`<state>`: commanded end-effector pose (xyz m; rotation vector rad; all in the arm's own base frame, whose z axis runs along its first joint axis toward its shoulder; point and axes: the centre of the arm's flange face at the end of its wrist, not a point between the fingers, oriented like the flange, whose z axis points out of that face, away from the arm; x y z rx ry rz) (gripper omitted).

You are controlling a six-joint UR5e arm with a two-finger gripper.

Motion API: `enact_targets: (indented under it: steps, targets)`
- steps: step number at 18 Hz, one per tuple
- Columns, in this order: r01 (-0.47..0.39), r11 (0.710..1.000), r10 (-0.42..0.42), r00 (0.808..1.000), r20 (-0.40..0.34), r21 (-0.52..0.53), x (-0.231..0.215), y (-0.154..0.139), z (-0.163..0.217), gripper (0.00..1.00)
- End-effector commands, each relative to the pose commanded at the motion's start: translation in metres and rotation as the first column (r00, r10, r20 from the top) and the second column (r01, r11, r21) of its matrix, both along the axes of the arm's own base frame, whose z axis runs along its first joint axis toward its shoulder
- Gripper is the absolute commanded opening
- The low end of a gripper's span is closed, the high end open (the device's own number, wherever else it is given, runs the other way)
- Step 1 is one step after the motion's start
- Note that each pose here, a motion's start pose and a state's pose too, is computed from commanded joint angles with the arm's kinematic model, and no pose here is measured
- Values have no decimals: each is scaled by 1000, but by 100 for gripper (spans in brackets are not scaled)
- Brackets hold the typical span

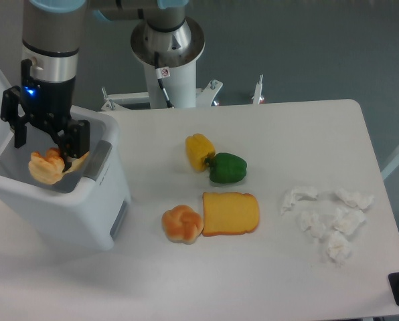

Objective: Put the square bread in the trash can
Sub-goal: 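Lower the held bun into the trash can opening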

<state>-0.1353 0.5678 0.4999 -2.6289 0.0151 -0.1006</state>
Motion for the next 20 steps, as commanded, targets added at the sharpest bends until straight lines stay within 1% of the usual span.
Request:
enact_targets:
  steps: [11,20]
  targets:
    - [-10,1000,10,1000,-8,11,-6,-4,6,100]
    - [-12,1000,12,1000,12,-21,-1,-6,-12,100]
